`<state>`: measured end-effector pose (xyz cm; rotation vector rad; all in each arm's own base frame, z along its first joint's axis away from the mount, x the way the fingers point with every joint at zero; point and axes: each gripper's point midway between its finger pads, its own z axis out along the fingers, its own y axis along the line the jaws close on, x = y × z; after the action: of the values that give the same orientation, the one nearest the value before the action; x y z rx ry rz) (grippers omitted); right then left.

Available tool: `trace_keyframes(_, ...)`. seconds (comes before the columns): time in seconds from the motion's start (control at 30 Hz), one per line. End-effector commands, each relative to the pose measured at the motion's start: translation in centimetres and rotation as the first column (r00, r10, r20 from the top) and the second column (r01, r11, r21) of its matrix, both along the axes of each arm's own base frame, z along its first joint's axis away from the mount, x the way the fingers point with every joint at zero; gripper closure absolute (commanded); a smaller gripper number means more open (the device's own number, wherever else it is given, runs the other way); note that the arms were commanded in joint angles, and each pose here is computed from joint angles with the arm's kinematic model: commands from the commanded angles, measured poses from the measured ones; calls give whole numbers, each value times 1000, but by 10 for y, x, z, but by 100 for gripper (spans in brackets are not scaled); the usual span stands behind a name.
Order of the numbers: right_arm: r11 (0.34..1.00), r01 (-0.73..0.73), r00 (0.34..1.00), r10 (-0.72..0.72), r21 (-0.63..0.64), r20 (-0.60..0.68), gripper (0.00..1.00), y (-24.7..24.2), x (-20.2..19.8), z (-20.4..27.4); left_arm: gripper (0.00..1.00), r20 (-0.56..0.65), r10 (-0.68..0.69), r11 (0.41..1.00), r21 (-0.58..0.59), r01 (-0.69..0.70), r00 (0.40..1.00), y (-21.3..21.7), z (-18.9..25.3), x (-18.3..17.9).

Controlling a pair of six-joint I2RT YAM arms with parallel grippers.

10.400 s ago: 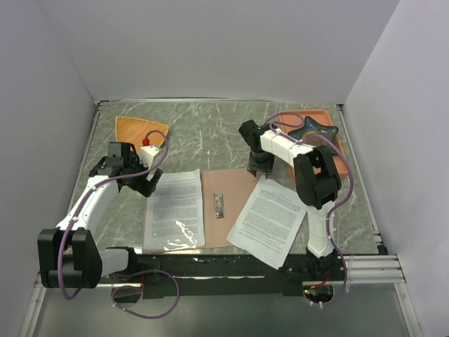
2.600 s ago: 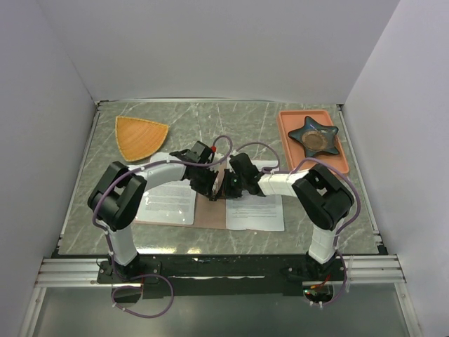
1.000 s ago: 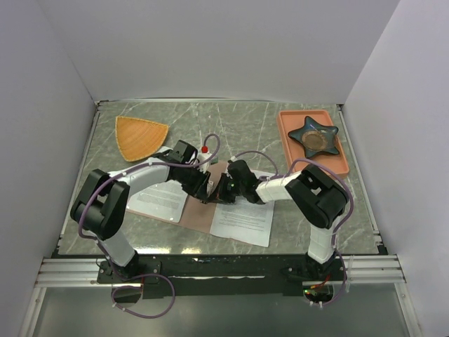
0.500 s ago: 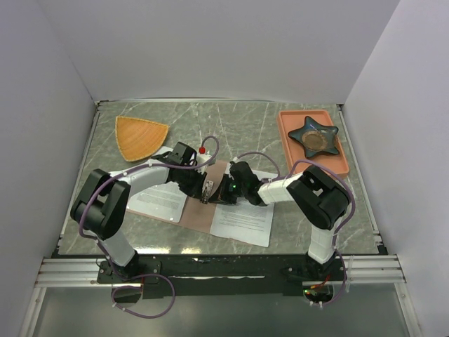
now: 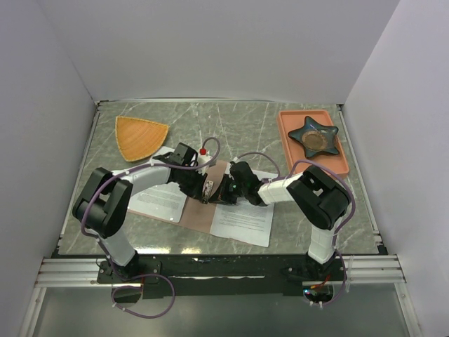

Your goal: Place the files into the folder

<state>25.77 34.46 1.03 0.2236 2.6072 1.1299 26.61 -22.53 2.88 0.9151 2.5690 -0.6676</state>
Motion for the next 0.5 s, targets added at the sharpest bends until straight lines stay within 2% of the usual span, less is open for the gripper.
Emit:
trace_keyframes(0.0,929,-3,979,-73,-370,-192,100,-77,-50,-88,83,-32,-22,999,24,22,999,-6,-17,-11)
trace_keyframes(0.47,927,-50,977,-32,-372,-211,100,-58,-63,-94,90,-59,-30,991,127,37,998,-12,-43,-21)
